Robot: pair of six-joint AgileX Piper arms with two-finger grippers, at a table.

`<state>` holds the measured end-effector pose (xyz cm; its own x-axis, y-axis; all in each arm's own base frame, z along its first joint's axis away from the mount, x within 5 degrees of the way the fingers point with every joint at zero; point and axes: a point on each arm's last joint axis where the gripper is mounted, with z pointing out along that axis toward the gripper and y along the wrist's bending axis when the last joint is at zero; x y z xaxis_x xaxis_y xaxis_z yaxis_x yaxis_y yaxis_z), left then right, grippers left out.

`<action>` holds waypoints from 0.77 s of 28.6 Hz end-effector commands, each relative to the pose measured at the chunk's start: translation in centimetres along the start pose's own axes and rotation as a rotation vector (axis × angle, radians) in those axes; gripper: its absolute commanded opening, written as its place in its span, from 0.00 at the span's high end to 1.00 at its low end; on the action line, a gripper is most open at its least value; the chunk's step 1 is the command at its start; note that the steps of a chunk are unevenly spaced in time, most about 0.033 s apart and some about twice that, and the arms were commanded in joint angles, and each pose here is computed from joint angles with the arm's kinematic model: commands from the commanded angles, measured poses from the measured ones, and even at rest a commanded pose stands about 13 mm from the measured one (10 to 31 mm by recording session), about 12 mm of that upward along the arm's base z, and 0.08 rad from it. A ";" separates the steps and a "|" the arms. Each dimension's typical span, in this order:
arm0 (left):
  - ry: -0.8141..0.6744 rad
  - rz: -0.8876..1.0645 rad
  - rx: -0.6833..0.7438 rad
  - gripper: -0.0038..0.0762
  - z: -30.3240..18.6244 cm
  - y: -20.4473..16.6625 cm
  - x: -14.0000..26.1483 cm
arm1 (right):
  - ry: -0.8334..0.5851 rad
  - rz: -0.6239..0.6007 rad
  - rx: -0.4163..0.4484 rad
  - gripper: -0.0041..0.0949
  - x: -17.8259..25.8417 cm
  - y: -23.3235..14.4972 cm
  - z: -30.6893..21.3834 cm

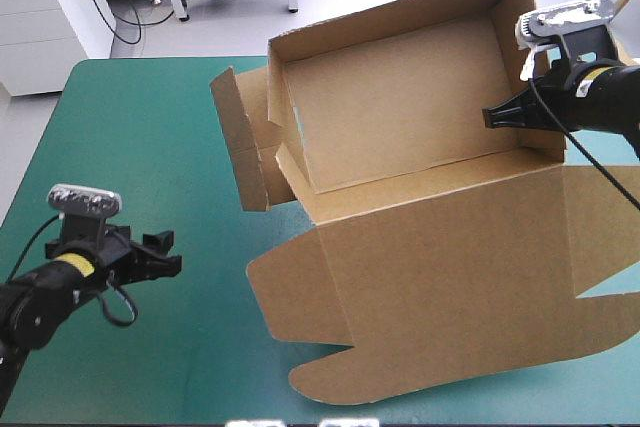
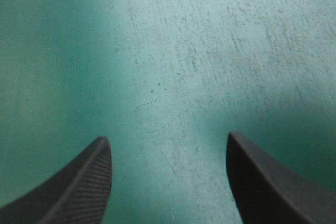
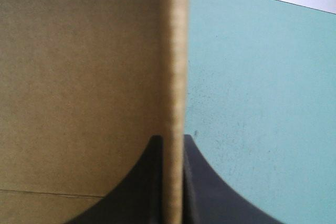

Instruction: Fold the box

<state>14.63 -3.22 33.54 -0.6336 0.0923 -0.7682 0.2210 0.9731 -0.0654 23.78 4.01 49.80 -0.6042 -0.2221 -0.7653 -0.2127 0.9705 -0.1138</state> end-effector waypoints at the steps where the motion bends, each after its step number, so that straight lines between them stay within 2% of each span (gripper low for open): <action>1: 0.009 -0.026 0.008 0.39 1.6 0.0 -3.3 | -0.125 0.009 0.007 0.98 -0.8 -0.2 -2.1; 7: 0.111 -0.022 0.006 0.39 5.6 0.4 -6.2 | -0.125 0.009 0.007 0.98 -0.8 -0.2 -2.1; 14: 0.164 -0.078 0.025 0.39 9.2 2.0 -7.2 | -0.125 0.009 0.007 0.98 -0.8 -0.2 -2.1; 20: 0.088 -0.152 0.133 0.39 9.6 4.5 -7.7 | -0.125 0.009 0.007 0.98 -0.8 -0.2 -2.1; 22: 0.047 -0.107 0.172 0.39 9.5 4.6 -8.0 | -0.125 0.009 0.007 0.98 -0.8 -0.2 -2.1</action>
<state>27.57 -1.36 30.89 -0.7889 0.0060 -0.6146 0.2078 0.9437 -0.2575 23.78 4.01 49.80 -0.6041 -0.2224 -0.7653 -0.2128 0.9704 -0.1140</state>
